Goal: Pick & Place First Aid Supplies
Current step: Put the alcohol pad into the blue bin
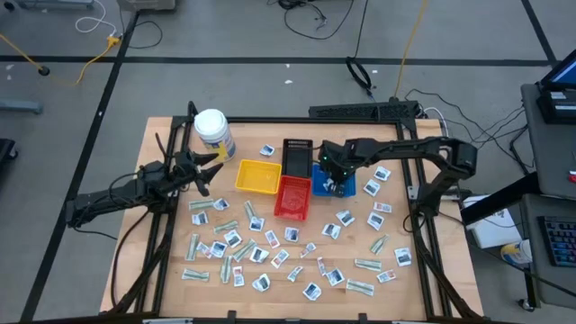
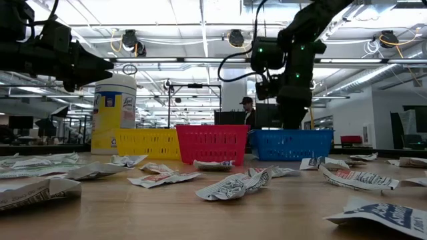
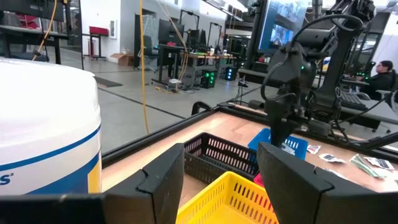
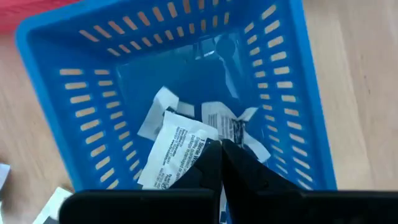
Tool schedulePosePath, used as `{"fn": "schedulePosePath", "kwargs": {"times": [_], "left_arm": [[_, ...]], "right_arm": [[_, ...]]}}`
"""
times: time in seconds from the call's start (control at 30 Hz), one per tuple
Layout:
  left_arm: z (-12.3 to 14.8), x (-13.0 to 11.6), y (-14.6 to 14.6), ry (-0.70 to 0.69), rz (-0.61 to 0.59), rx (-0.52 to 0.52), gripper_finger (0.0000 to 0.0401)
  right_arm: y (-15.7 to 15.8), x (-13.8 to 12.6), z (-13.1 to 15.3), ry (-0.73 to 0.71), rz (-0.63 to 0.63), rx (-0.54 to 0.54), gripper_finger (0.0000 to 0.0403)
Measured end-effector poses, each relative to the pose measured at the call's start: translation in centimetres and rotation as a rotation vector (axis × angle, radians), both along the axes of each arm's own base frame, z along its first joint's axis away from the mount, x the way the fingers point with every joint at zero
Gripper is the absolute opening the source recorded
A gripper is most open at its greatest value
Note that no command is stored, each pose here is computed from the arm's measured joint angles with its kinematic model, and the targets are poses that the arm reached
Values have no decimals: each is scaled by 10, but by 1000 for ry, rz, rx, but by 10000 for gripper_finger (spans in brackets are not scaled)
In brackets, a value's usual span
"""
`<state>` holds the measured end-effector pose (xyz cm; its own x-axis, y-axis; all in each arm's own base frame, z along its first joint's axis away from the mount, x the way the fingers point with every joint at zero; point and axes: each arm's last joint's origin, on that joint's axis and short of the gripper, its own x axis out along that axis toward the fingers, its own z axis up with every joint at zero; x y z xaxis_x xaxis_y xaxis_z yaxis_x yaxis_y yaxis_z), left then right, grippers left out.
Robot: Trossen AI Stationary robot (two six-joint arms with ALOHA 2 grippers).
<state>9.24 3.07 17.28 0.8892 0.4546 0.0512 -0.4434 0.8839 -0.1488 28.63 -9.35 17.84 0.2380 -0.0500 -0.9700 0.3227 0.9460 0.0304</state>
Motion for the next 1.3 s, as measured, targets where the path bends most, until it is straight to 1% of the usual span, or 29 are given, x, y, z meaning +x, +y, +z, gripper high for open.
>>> {"fn": "schedulePosePath", "kwargs": {"times": [0.17,0.27,0.33,0.5,0.6,0.7,0.77,0.87,1.1,1.2,1.3], "left_arm": [[0,0,0,0,0,0,209],[0,0,0,0,0,0,209],[0,0,0,1,0,0,209],[0,0,0,0,0,0,209],[0,0,0,0,0,0,209],[0,0,0,1,0,0,209],[0,0,0,0,0,0,209],[0,0,0,1,0,0,209],[0,0,0,0,0,0,209],[0,0,0,0,0,0,209],[0,0,0,0,0,0,209]], "right_arm": [[-1,1,-3,3,-13,4,2],[-1,2,-1,-12,-23,2,20],[-1,1,2,-17,-28,2,43],[0,-1,9,-49,-106,13,119],[0,-2,12,-65,-164,28,158],[2,-6,18,-69,-292,62,181],[3,-9,23,-81,-387,88,187],[4,-14,28,-77,-497,118,188],[7,-22,38,-91,-696,174,186],[8,-24,42,-101,-736,185,185],[12,-23,43,-111,-725,186,185]]}}
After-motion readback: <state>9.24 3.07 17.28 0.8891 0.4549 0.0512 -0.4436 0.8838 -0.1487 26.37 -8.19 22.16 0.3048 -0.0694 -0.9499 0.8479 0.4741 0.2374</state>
